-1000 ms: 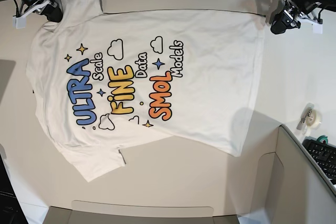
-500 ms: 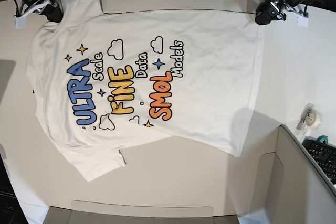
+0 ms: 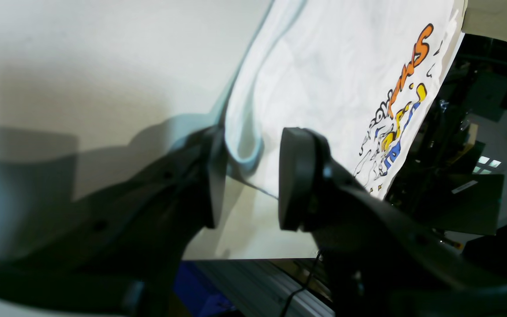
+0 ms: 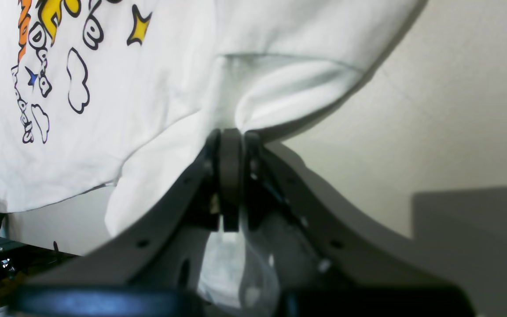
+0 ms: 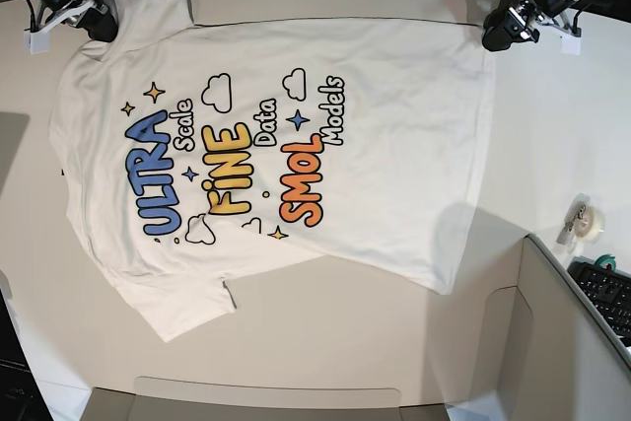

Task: Layout the t-shirt on the table in an organized manner, then fold the t-shirt properly
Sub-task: 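Pull the shoulder fabric with the left gripper toward the collar edge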

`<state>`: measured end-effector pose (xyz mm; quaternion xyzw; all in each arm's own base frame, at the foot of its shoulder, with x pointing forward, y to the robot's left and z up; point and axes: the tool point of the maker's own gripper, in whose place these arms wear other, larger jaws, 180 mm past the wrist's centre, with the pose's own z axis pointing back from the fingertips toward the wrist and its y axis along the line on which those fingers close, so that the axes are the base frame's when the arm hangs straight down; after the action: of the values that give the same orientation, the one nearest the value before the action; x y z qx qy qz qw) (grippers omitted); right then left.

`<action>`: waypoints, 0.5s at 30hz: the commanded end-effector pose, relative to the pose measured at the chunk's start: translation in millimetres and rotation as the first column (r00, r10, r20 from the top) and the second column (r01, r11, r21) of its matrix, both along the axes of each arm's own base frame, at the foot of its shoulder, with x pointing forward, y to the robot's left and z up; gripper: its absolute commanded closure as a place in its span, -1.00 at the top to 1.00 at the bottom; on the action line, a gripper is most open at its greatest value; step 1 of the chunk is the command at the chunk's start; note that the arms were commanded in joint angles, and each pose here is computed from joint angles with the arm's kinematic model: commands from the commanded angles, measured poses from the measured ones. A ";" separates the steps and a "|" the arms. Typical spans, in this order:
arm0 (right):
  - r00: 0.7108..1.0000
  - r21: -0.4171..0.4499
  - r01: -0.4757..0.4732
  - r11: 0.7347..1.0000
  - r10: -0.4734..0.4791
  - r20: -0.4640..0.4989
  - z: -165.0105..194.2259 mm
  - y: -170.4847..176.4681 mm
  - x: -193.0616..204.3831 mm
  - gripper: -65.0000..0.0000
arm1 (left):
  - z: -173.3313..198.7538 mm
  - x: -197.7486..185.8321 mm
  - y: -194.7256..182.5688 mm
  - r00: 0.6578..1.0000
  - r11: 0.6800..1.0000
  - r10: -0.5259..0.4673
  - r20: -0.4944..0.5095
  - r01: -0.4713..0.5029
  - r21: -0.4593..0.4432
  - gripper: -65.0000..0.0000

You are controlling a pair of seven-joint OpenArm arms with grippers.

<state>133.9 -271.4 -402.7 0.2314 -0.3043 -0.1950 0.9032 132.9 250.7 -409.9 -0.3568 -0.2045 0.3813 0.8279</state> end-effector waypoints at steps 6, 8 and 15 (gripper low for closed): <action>0.986 -0.059 -0.053 0.997 0.043 -0.161 -19.1 -5.5 -28.9 -1.00 | -4.7 -3.0 -13.1 0.997 0.998 -0.069 -0.037 0.069 -0.003 -0.99; 0.986 -0.058 -0.054 0.997 0.044 -0.159 -18.3 -5.2 -28.9 -1.00 | -3.8 -1.9 -13.4 0.997 0.998 -0.067 -0.031 0.067 -0.003 -1.00; 0.985 -0.106 -0.087 0.991 0.070 -0.157 -5.3 -4.0 -37.0 -1.00 | -2.8 -1.9 -12.3 0.997 0.998 -0.069 -0.031 0.069 -0.001 -1.00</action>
<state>118.5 -270.7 -396.1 0.1997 -0.2879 -0.1643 0.9221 133.8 233.9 -415.2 -0.3667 -0.1824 0.3648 0.8362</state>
